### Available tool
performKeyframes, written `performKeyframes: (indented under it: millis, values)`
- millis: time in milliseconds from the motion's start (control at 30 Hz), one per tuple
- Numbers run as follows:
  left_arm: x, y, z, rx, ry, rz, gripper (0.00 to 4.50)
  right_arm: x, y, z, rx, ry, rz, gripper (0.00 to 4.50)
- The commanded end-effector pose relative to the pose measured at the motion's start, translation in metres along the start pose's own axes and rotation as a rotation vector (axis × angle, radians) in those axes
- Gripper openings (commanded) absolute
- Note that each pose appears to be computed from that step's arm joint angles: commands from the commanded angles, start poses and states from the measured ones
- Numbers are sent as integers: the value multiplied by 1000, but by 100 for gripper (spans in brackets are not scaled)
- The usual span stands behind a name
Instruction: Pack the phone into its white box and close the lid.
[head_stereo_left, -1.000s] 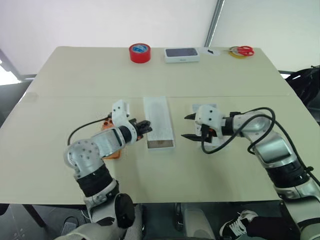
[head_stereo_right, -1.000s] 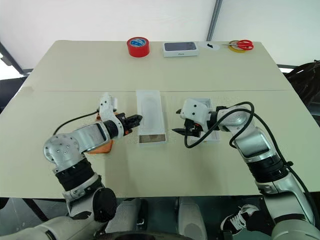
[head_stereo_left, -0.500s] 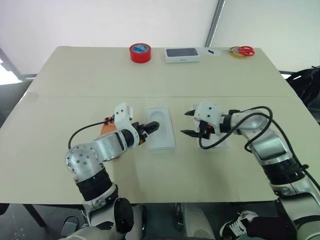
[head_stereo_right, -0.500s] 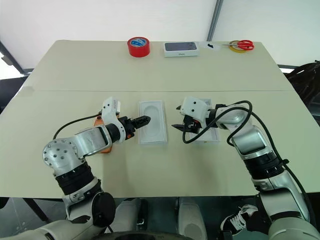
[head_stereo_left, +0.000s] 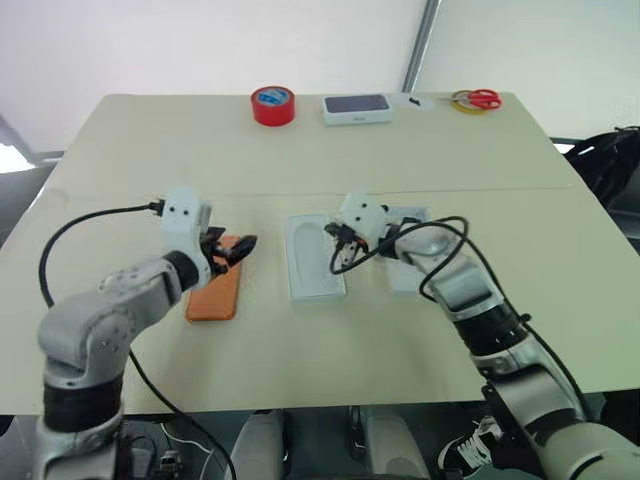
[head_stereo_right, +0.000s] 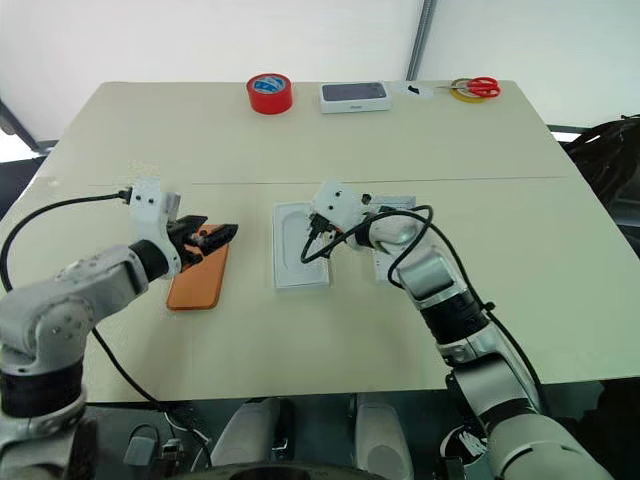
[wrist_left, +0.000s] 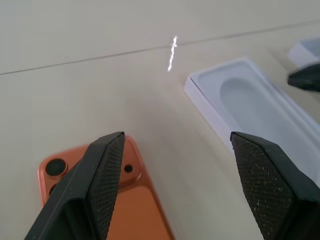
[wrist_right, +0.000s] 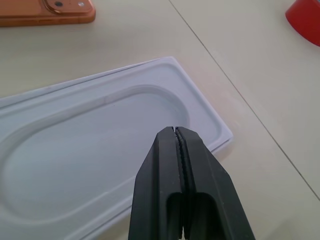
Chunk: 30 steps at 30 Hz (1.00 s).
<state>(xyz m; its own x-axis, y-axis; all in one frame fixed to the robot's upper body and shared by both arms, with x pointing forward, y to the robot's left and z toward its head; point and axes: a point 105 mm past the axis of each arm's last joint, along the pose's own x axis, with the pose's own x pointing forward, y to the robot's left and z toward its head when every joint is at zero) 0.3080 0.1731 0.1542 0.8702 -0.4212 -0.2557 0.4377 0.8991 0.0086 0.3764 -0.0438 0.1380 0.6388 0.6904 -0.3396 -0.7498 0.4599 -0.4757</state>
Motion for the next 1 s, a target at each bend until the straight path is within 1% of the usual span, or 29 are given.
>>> performKeyframes:
  millis: [33,100,333,600,700,767,867,1000]
  values:
    - [-14,-7,1,154,-58,-94,355,16,-3,18,-61,-31,-38,4]
    - [-20,-6,-4,153,-64,-120,355,25,-3,19,-58,-22,-53,4]
    - [-30,0,-9,141,-77,-116,355,44,-8,20,-60,-3,-74,4]
    - [-32,-1,-14,141,-77,-100,355,47,-2,13,-90,25,-23,4]
    - [-32,-1,-15,140,-78,-95,355,41,9,11,-102,27,59,4]
    - [-32,0,-15,141,-79,-92,355,34,22,9,-132,27,144,4]
    - [-31,1,-15,140,-79,-90,355,18,44,8,-179,28,285,4]
    - [-31,1,-15,140,-81,-94,355,0,63,6,-232,36,419,4]
